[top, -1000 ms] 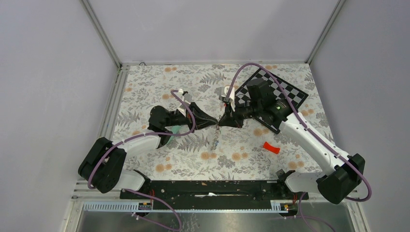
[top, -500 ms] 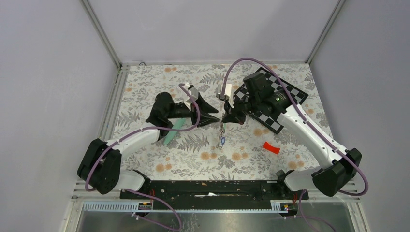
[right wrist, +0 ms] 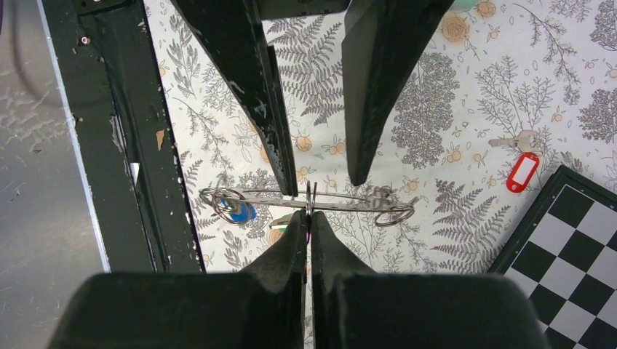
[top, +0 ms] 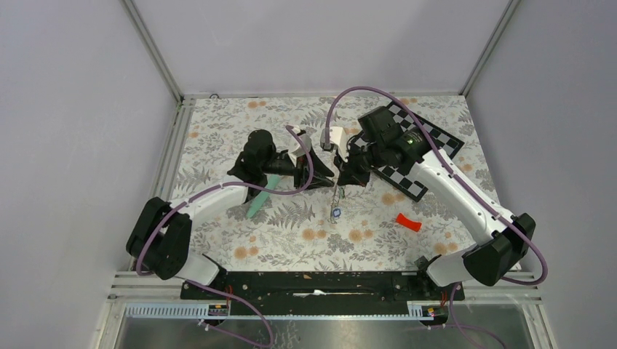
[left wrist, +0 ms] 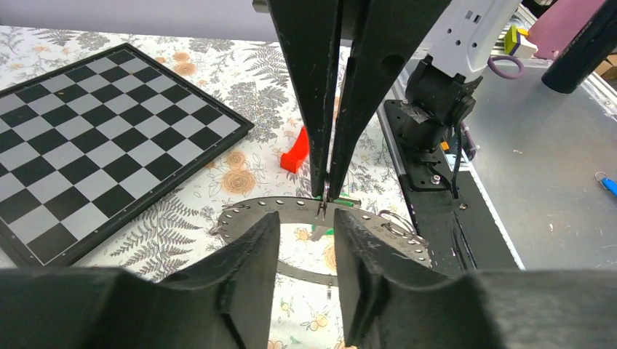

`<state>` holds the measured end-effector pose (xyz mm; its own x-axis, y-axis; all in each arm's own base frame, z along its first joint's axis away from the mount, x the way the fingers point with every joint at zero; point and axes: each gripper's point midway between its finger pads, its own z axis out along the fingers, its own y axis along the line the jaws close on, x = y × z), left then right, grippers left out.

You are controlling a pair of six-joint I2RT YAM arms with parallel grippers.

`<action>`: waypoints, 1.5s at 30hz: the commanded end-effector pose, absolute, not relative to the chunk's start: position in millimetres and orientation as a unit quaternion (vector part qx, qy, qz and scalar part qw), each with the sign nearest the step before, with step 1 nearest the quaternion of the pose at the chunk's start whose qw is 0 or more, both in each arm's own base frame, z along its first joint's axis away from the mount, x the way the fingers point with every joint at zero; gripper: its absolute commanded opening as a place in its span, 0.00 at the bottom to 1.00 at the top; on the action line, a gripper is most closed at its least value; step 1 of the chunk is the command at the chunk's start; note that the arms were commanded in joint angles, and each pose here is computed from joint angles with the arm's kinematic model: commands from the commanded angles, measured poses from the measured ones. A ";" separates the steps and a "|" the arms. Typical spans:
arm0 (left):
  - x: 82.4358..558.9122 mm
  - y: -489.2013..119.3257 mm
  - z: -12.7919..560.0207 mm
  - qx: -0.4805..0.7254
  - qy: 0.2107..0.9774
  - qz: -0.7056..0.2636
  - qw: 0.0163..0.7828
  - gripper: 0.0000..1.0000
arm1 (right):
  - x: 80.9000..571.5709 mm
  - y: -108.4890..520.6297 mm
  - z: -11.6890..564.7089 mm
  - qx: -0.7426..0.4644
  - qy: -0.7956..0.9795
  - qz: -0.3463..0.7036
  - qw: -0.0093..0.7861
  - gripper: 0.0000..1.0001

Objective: Put the keys on the keyring

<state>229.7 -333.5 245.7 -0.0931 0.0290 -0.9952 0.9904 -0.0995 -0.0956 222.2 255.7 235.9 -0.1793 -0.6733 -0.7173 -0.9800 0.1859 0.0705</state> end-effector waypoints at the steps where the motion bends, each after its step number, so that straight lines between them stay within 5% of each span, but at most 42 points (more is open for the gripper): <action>1: 227.4 -340.6 270.1 0.523 0.457 -0.552 0.461 0.35 | 226.2 261.3 252.5 -0.581 0.707 0.271 0.301 0.00; 25: 216.1 -339.6 269.1 0.519 0.448 -0.567 0.456 0.24 | 223.3 263.2 246.8 -0.576 0.707 0.281 0.299 0.00; 39: 214.0 -340.7 260.4 0.524 0.457 -0.567 0.442 0.01 | 224.3 263.8 247.7 -0.575 0.706 0.281 0.303 0.00; 45: 214.3 -341.3 258.9 0.521 0.465 -0.568 0.435 0.00 | 226.2 264.9 251.1 -0.573 0.704 0.280 0.312 0.00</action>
<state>220.1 -340.8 252.7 -0.1000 -0.0084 -0.9950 0.9823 -0.1600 -0.0974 224.1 255.0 232.0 -0.1959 -0.6800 -0.7066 -0.9765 0.2013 0.0770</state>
